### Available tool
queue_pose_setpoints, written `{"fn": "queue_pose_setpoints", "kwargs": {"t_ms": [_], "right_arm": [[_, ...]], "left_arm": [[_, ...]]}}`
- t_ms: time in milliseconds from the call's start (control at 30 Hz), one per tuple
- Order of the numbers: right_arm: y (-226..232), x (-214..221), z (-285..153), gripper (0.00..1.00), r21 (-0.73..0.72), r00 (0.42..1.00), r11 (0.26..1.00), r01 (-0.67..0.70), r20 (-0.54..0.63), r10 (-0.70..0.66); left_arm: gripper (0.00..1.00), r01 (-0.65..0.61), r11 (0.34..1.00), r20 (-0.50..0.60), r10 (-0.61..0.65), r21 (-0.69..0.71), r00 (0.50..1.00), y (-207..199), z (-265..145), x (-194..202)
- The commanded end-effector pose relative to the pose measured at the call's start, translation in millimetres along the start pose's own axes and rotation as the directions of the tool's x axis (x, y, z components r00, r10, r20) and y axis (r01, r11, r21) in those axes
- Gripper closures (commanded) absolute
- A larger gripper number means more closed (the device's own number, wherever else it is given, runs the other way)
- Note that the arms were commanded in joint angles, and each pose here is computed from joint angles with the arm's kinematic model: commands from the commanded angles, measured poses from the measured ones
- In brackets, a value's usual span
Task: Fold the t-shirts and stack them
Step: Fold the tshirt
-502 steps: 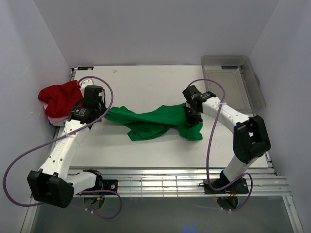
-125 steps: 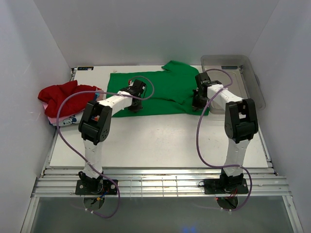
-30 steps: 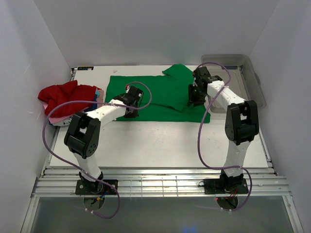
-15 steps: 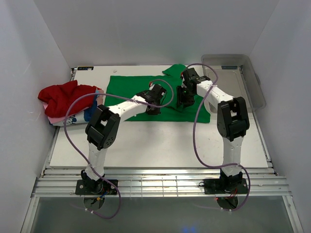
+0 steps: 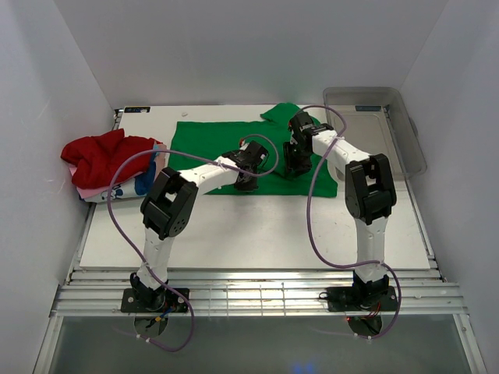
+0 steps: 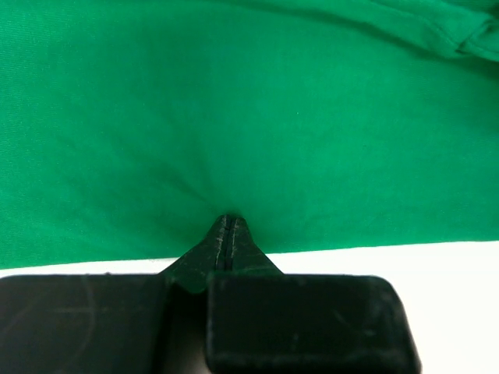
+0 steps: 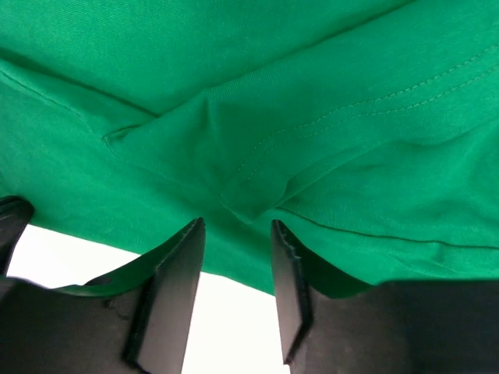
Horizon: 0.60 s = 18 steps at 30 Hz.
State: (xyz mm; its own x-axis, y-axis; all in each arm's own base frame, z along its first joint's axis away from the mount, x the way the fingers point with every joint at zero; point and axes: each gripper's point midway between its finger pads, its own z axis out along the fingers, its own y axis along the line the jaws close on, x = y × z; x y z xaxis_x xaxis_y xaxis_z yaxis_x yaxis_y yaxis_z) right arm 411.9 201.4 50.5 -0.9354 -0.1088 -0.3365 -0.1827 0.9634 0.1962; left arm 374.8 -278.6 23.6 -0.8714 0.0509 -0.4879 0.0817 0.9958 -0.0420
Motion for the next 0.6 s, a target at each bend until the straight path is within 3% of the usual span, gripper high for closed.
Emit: {"fn": "queue_pose_setpoints", "kwargs": {"t_ms": [0,267,433,567], "right_arm": [[-0.7,6.8,7.7,0.55,0.014,1.000,1.000,-0.004,-0.029,0.004],[0.2,10.2,18.0,0.69,0.007,0.999,1.000,-0.008,-0.051,0.008],[1.1,5.8,15.2,0.89,0.007,0.999,1.000,-0.005,-0.039,0.005],[7.5,-16.5,-2.0,0.92,-0.001,1.000,1.000,0.002,0.024,-0.002]], "left_arm": [[1.00,0.012,1.000,0.004,-0.012,0.021,1.000,-3.6,-9.2,1.2],[1.00,0.011,1.000,-0.005,-0.011,0.017,1.000,-1.0,-6.9,7.0],[1.00,0.012,1.000,-0.013,-0.011,0.014,1.000,1.5,-5.9,11.2],[1.00,0.014,1.000,-0.025,-0.014,0.017,1.000,3.1,-6.2,18.0]]}}
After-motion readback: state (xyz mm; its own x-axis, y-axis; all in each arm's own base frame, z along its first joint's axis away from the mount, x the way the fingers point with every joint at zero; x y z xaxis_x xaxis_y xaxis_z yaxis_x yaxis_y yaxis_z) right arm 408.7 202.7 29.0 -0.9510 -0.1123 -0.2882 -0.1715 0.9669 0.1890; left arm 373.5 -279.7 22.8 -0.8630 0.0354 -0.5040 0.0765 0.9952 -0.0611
